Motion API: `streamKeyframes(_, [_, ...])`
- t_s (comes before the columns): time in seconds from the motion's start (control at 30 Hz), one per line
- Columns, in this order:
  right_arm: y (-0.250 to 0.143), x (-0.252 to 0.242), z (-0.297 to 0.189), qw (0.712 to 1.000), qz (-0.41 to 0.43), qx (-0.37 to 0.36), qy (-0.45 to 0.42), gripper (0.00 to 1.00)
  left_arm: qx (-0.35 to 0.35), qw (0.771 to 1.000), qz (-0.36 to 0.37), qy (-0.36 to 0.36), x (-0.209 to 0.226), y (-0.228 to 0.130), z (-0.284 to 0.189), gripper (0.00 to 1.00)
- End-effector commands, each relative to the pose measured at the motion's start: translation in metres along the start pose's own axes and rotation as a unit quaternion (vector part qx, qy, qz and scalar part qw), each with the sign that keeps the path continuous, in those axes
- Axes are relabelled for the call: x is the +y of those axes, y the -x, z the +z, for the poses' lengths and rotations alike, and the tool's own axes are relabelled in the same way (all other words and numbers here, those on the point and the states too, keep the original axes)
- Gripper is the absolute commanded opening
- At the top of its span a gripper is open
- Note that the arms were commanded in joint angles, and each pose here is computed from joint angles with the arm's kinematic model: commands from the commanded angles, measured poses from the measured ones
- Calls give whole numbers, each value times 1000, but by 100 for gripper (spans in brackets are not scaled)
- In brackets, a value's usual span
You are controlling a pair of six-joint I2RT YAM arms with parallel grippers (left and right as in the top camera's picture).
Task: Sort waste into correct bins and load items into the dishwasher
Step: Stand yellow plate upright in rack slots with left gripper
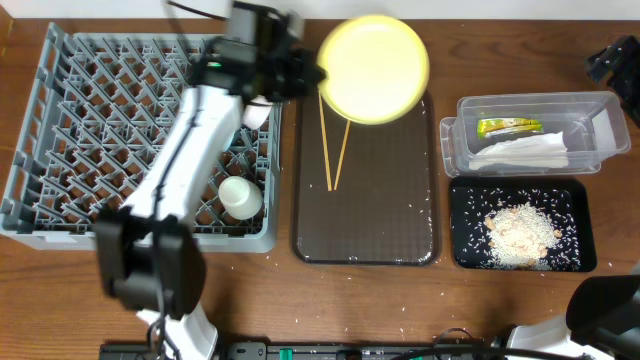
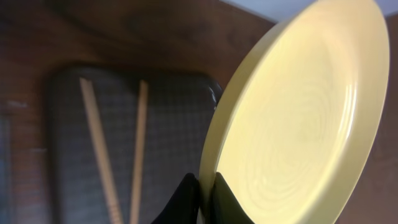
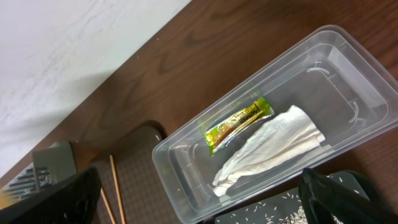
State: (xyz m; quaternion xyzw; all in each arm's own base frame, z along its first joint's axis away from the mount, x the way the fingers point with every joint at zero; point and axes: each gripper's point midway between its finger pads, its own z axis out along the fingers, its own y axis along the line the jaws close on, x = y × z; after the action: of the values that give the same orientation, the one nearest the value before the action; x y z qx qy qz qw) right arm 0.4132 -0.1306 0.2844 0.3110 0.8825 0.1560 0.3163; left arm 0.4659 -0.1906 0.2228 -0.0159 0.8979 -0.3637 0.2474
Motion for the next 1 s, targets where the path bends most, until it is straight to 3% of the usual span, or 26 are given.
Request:
streamKeyframes(0.0, [2,6,-6,1000,-14,-8,3,99,-79,995,30,59,30,35,-77,8])
streamKeyframes(0.17, [2,6,-6,1000,-14,-8,3,99,-157,968,10,198,102,54,-178,7])
streamKeyframes(0.37, [2,6,-6,1000,-14,-8,3,99,-188,941,7,282,151,62,-225,7])
streamKeyframes(0.73, [2,6,-6,1000,-14,-8,3,99,-225,875,33,427,203,77,-288,7])
streamKeyframes(0.97, [2,6,-6,1000,-14,-8,3,99,-229,853,44,467,221,77,-291,6])
